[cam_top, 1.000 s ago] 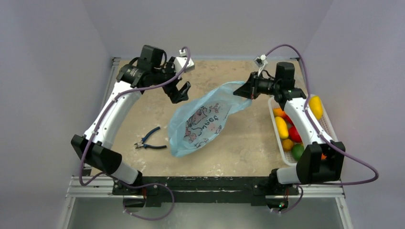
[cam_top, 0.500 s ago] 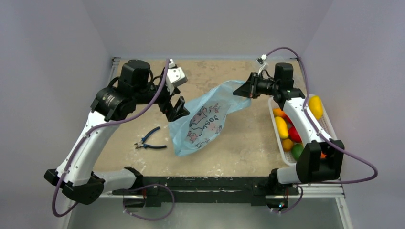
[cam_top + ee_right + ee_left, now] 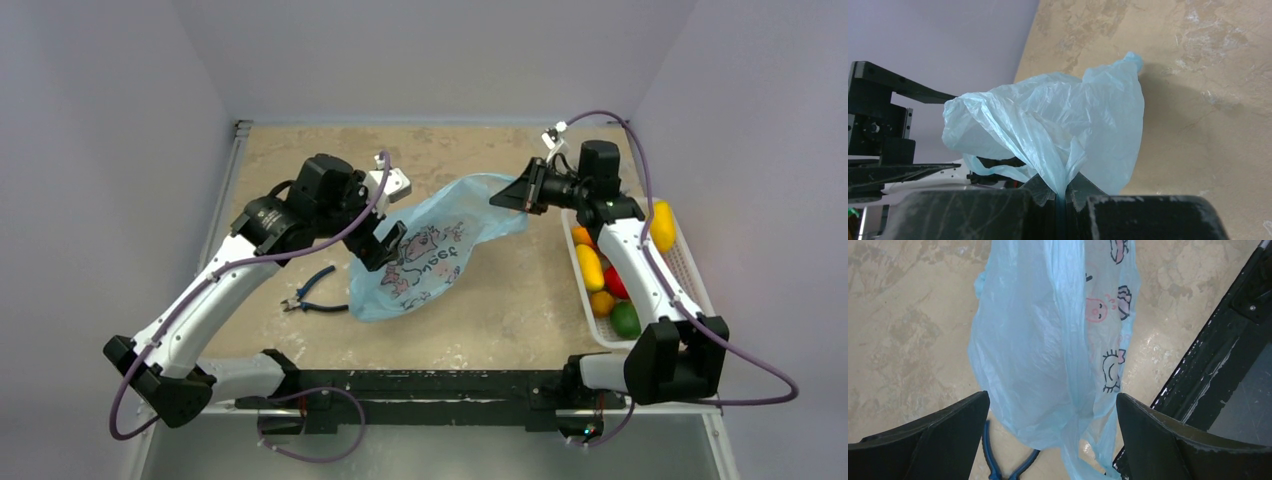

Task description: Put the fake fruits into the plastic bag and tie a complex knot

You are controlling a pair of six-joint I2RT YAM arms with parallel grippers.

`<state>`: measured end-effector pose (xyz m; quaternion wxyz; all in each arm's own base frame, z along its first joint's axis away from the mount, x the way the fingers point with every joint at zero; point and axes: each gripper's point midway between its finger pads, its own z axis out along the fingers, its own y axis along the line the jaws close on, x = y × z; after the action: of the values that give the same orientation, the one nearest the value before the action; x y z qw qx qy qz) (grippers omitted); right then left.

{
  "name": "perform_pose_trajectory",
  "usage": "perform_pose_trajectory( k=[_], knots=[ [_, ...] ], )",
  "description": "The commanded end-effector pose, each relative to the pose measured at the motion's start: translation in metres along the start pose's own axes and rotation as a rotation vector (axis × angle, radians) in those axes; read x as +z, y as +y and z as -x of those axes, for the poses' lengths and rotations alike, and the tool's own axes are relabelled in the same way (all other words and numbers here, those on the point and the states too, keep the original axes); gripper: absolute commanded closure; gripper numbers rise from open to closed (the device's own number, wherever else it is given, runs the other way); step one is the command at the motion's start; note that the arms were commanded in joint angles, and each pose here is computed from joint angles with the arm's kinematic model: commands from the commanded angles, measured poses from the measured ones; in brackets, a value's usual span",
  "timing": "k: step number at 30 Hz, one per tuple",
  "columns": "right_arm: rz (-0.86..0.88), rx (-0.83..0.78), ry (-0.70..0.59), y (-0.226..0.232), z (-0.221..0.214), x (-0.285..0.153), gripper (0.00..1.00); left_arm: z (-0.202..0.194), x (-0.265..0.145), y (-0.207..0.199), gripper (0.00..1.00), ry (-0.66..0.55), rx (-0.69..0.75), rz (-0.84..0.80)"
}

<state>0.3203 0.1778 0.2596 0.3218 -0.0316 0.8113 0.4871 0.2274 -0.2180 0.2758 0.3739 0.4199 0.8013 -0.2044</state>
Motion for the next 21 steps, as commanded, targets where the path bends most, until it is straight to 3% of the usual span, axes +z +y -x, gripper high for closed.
perform_pose_trajectory(
  k=[1, 4, 8, 9, 11, 13, 14, 17, 18, 21],
  knots=[
    [-0.009, -0.017, -0.021, 0.008, 0.001, -0.007, 1.00, 0.001, -0.004, 0.005, 0.00, -0.021, -0.032, 0.045],
    [-0.030, -0.012, -0.024, 0.006, -0.003, -0.009, 1.00, -0.008, -0.002, -0.006, 0.02, -0.016, -0.015, 0.017],
    [-0.028, -0.038, -0.011, 0.009, -0.010, -0.015, 1.00, -0.037, 0.009, 0.022, 0.21, 0.135, -0.095, 0.138],
    [-0.023, -0.061, 0.000, 0.010, -0.015, -0.017, 1.00, -0.036, 0.007, 0.029, 0.32, 0.136, -0.131, 0.139],
    [-0.004, -0.132, 0.030, 0.012, -0.024, -0.022, 1.00, -0.025, 0.004, 0.038, 0.73, 0.110, -0.193, 0.111],
    [0.008, -0.267, 0.068, 0.014, -0.033, -0.030, 0.83, -0.008, -0.001, 0.045, 1.00, 0.079, -0.185, 0.070],
    [0.021, -0.326, 0.089, 0.017, -0.036, -0.035, 0.68, 0.008, -0.007, 0.045, 1.00, 0.044, -0.135, 0.038],
    [0.015, -0.587, 0.116, 0.026, -0.031, -0.051, 0.06, 0.032, -0.017, 0.022, 1.00, -0.002, -0.024, -0.144],
    [0.017, -0.680, 0.102, 0.033, -0.023, -0.055, 0.02, 0.036, -0.020, 0.014, 1.00, -0.003, -0.007, -0.200],
    [0.047, -0.931, 0.028, 0.062, 0.008, -0.065, 0.01, 0.039, -0.025, -0.011, 1.00, 0.010, -0.002, -0.370]
  ],
)
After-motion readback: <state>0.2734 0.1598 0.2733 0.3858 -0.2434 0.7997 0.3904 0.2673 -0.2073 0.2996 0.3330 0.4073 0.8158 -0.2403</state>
